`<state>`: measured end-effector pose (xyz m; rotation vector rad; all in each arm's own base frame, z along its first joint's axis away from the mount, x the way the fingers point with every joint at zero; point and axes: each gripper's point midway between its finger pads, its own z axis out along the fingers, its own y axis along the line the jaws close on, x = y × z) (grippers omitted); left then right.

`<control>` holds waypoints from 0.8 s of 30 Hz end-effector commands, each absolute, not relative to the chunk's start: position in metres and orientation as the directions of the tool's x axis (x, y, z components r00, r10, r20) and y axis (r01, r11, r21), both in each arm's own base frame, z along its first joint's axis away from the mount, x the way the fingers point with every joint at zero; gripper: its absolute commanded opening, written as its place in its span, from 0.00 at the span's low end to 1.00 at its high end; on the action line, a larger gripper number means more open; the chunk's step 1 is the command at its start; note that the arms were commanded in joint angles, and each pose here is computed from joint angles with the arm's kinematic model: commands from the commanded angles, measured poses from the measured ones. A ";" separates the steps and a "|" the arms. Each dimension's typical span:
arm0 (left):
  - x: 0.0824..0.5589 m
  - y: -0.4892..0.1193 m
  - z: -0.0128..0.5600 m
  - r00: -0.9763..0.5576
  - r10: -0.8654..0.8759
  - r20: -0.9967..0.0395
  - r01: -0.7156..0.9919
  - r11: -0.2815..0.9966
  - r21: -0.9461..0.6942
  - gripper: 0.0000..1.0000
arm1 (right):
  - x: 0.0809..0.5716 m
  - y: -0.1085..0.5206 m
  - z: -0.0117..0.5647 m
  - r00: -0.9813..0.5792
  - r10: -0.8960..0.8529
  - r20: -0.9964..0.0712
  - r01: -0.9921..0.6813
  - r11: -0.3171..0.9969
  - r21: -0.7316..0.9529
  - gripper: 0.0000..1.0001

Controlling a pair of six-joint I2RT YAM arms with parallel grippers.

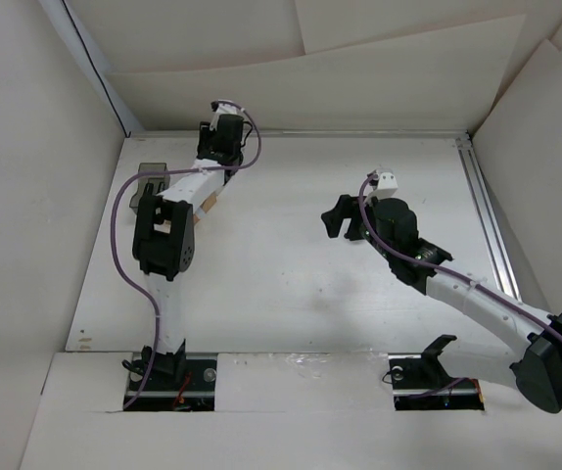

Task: Sort the stationery into containers
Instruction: Place the stationery in the storage box.

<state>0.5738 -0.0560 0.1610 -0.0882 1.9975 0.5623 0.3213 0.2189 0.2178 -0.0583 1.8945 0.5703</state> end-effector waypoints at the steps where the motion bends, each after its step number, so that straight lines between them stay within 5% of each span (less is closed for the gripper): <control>1: 0.578 -0.061 0.165 -0.453 0.182 -0.873 -0.314 0.884 0.347 0.18 | 0.323 0.220 0.233 -0.358 0.262 -0.896 -0.318 0.868 0.381 0.85; 10: 0.584 -0.062 0.162 -0.449 0.188 -0.873 -0.312 0.883 0.351 0.24 | 0.323 0.220 0.233 -0.358 0.262 -0.896 -0.318 0.868 0.381 0.85; 23: 0.575 -0.079 0.219 -0.342 0.165 -0.925 -0.305 0.912 0.275 0.64 | 0.323 0.220 0.233 -0.358 0.262 -0.896 -0.318 0.868 0.381 0.85; 24: 0.576 -0.081 0.219 -0.341 0.165 -0.925 -0.297 0.915 0.273 0.73 | 0.323 0.220 0.233 -0.358 0.262 -0.896 -0.318 0.868 0.381 0.85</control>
